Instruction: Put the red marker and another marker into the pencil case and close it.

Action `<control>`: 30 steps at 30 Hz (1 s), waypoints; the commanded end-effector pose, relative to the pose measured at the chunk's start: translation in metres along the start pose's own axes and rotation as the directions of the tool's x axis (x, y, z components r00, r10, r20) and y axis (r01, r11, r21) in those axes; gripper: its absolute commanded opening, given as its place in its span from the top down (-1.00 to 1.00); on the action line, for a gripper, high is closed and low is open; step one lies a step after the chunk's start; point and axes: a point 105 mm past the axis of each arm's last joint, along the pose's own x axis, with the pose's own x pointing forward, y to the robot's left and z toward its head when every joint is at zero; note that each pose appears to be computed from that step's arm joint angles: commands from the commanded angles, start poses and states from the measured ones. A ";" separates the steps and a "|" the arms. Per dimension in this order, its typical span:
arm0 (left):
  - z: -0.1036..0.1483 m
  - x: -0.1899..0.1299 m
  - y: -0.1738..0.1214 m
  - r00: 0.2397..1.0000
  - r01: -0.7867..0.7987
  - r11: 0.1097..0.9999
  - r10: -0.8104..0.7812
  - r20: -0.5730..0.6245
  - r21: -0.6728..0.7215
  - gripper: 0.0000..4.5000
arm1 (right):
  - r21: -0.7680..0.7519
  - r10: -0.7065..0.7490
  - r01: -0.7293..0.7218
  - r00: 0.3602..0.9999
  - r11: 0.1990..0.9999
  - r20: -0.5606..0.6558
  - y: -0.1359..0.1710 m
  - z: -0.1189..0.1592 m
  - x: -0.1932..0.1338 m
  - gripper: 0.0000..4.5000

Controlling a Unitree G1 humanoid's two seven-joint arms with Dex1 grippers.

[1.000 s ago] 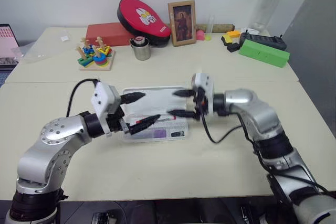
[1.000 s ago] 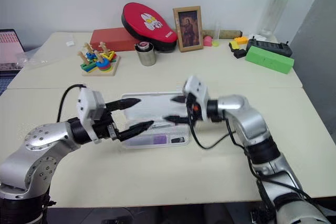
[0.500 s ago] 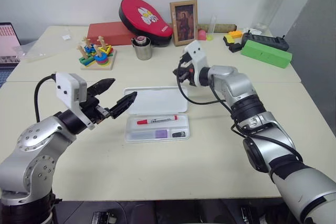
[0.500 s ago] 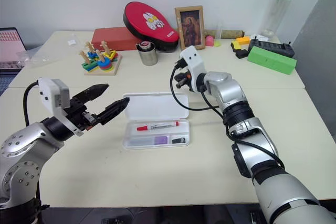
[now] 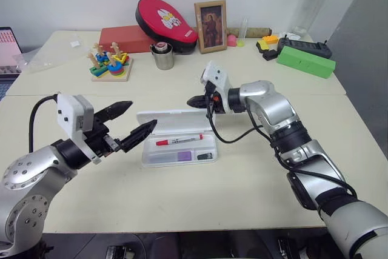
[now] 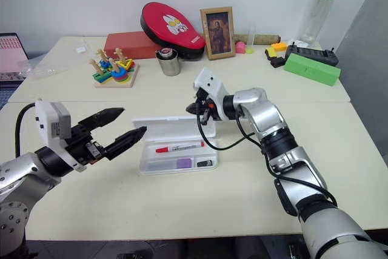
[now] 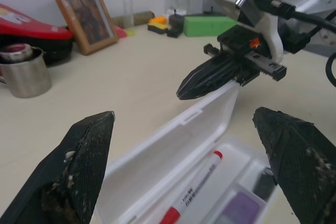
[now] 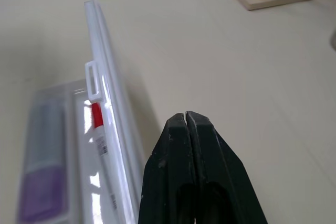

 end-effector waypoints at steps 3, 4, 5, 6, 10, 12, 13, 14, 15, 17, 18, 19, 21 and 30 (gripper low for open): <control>-0.004 -0.005 -0.018 0.992 0.105 0.994 -0.103 -0.066 0.026 -1.00 | -0.068 0.150 -0.158 0.984 0.985 -0.100 0.044 -0.024 0.007 0.99; -0.005 -0.006 -0.017 0.992 0.106 0.994 -0.104 -0.070 0.027 -1.00 | -0.069 0.150 -0.159 0.982 0.985 -0.115 0.046 -0.028 0.008 0.99; -0.005 -0.007 -0.017 0.992 0.106 0.994 -0.104 -0.071 0.028 -1.00 | -0.068 0.147 -0.159 0.978 0.985 -0.146 0.048 -0.037 0.010 0.99; -0.005 -0.007 -0.016 0.992 0.106 0.994 -0.104 -0.071 0.028 -1.00 | -0.067 0.144 -0.158 0.974 0.985 -0.174 0.051 -0.045 0.012 0.99; -0.004 -0.004 -0.013 0.994 0.091 0.996 -0.091 -0.058 0.008 -1.00 | -0.053 0.133 -0.147 0.969 0.988 -0.210 0.054 -0.060 0.015 0.99; -0.004 -0.003 -0.012 0.995 0.086 0.996 -0.086 -0.050 -0.005 -1.00 | -0.030 0.134 -0.142 0.973 0.989 -0.186 0.053 -0.056 0.014 0.99; -0.003 -0.002 -0.006 0.998 0.047 0.999 -0.047 -0.036 -0.014 -1.00 | -0.014 0.116 -0.118 0.985 0.993 -0.126 0.048 -0.046 0.010 0.99; -0.002 -0.001 0.002 1.000 0.005 1.000 -0.006 -0.025 -0.025 -1.00 | 0.018 0.098 -0.097 0.992 0.995 -0.073 0.043 -0.038 0.006 0.99; -0.002 -0.001 0.010 0.999 -0.036 0.999 0.035 -0.013 -0.034 -1.00 | 0.046 0.076 -0.075 0.997 0.996 -0.026 0.038 -0.032 0.001 0.99; -0.005 -0.002 0.025 0.993 -0.119 0.991 0.119 -0.001 -0.063 -1.00 | 0.069 0.004 -0.007 0.999 0.998 0.046 0.024 -0.024 -0.011 0.99; -0.008 -0.003 0.034 0.987 -0.163 0.985 0.163 -0.006 -0.065 -1.00 | 0.092 -0.042 0.036 0.997 0.995 0.068 0.016 -0.023 -0.019 0.99; -0.012 -0.004 0.040 0.981 -0.195 0.979 0.194 -0.021 -0.058 -1.00 | 0.115 -0.076 0.066 0.994 0.991 0.083 0.010 -0.023 -0.025 0.92; -0.028 -0.007 0.054 0.961 -0.262 0.965 0.259 -0.096 -0.018 -1.00 | 0.180 -0.139 0.122 0.986 0.976 0.088 -0.002 -0.031 -0.046 0.77; -0.049 -0.031 0.098 0.901 -0.396 0.918 0.394 -0.183 0.028 -1.00 | 0.278 -0.365 0.339 0.930 0.899 0.044 -0.026 -0.053 -0.115 -0.10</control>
